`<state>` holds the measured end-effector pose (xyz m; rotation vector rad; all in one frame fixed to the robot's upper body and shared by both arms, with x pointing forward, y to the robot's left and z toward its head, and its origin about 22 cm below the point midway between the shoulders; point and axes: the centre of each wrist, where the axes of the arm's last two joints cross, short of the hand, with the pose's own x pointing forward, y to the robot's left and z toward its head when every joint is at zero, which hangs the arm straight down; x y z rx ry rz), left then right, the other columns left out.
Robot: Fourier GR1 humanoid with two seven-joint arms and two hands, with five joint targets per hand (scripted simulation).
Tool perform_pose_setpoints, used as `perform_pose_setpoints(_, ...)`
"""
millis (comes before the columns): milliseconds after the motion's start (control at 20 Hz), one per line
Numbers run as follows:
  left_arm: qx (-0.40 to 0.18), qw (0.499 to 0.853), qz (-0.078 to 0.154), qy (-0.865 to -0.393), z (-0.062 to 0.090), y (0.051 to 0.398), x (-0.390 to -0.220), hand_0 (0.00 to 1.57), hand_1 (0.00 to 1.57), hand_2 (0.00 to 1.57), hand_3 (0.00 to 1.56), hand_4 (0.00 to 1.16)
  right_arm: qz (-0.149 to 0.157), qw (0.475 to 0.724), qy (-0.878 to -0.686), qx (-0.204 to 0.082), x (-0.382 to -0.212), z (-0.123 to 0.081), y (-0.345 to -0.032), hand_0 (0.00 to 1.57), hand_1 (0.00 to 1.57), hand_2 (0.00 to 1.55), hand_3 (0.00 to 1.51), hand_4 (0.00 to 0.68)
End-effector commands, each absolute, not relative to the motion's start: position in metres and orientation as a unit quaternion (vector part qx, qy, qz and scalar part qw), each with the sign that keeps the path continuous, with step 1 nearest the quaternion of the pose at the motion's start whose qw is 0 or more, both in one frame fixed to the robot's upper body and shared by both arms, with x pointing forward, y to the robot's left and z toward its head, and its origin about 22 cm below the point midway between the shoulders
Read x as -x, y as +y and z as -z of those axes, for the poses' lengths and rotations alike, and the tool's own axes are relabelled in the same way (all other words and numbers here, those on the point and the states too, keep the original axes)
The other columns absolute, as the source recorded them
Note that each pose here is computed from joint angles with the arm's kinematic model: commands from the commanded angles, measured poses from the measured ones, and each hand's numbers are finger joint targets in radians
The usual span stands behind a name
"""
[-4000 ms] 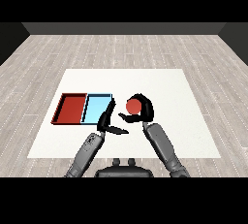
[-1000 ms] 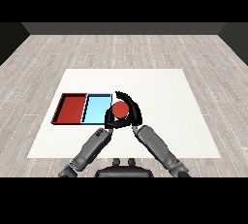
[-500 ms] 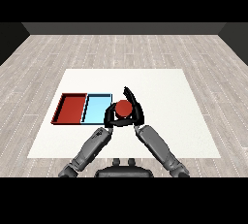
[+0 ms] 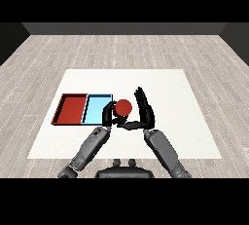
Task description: Pick the red can and put it in the red box
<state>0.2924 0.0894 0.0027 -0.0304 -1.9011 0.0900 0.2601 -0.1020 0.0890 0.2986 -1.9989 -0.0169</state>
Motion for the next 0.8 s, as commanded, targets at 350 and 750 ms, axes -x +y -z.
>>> perform_pose_setpoints(350,-0.038,0.570,-0.057,-0.818,-0.028,0.152,-0.303,1.57,1.57,1.57,1.48,1.13,0.044,0.518,-0.848,-0.106,-0.230,-0.089,-0.195,0.00,0.00,0.00,0.00,0.000)
perform_pose_setpoints(750,-0.170,0.562,-0.033,-0.808,-0.046,0.237,-0.320,1.57,1.57,1.57,1.49,1.11,0.059,0.545,-0.834,-0.057,-0.217,-0.080,-0.234,0.00,0.00,0.00,0.00,0.000)
